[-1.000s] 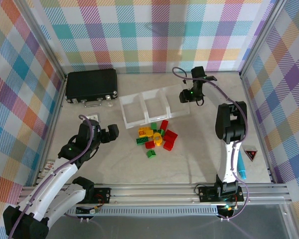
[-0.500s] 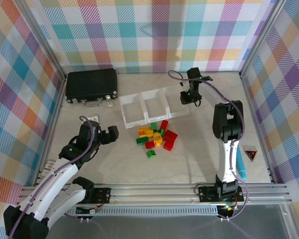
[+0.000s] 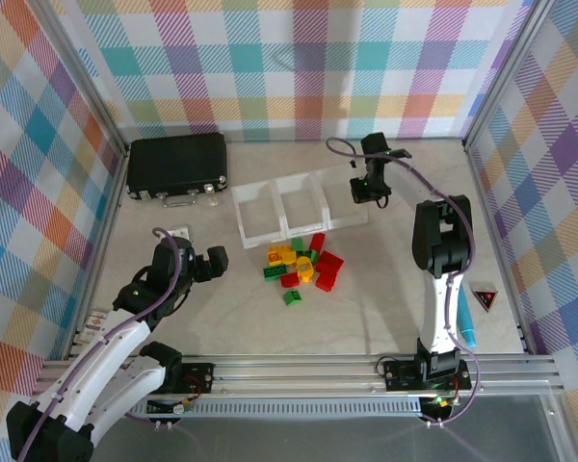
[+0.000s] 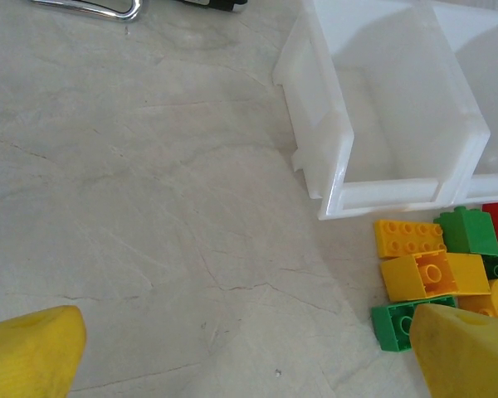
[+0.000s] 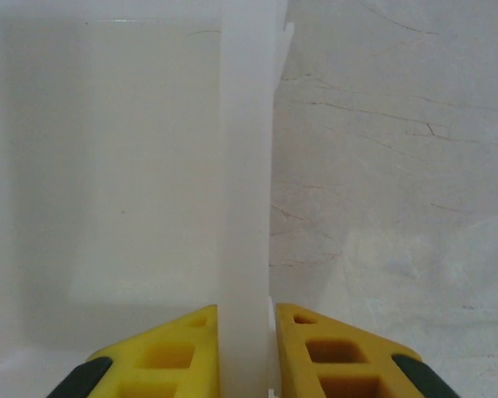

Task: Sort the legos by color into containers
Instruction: Move the container to the center of the table.

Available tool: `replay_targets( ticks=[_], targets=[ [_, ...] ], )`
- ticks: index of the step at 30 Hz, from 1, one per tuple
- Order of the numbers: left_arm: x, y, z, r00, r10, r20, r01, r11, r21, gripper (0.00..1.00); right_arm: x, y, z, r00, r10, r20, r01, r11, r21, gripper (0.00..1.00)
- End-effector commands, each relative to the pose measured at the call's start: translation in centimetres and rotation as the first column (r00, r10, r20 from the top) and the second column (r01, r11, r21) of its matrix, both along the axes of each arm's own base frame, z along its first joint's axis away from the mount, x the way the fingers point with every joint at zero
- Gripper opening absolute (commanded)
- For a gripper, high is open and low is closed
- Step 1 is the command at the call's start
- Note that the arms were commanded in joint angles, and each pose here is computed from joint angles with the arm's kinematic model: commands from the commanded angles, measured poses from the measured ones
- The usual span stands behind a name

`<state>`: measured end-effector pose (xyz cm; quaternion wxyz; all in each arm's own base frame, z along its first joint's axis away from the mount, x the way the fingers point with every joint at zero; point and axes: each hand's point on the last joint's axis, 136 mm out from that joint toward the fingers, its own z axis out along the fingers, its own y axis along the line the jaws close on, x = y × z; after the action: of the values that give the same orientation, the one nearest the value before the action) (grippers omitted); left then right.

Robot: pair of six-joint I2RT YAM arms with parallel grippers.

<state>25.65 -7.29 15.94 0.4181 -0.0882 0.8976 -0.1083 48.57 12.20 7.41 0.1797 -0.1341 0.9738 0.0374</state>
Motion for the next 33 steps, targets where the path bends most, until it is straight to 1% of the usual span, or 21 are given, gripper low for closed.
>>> replay_targets(
  ticks=[1, 8, 15, 26, 33],
  targets=[
    [-0.6, 0.3, -0.6, 1.000, 0.001, -0.015, -0.001, 1.000, 0.020, 1.00, -1.4, -0.2, 1.2, 0.999, -0.040, -0.005, 0.040, 0.999, 0.008, 0.20],
    [-0.9, 0.5, -0.5, 1.000, 0.010, -0.009, -0.010, 1.000, 0.020, 1.00, -2.7, -0.4, 1.5, 0.997, -0.076, -0.007, 0.076, 0.997, 0.028, 0.18],
    [-1.0, 0.6, -0.9, 1.000, 0.013, -0.012, -0.013, 1.000, 0.012, 1.00, -4.9, -0.6, 1.3, 0.993, -0.116, -0.021, 0.117, 0.992, 0.048, 0.17],
    [-1.1, 0.5, -1.4, 1.000, 0.015, -0.016, -0.015, 1.000, 0.005, 1.00, -9.2, -0.4, 0.6, 0.985, -0.167, -0.052, 0.170, 0.984, 0.061, 0.16],
    [-1.2, 0.3, -1.8, 1.000, 0.012, -0.020, -0.012, 1.000, -0.010, 1.00, -12.1, 0.5, 0.0, 0.980, -0.185, -0.078, 0.191, 0.979, 0.074, 0.15]
  ],
)
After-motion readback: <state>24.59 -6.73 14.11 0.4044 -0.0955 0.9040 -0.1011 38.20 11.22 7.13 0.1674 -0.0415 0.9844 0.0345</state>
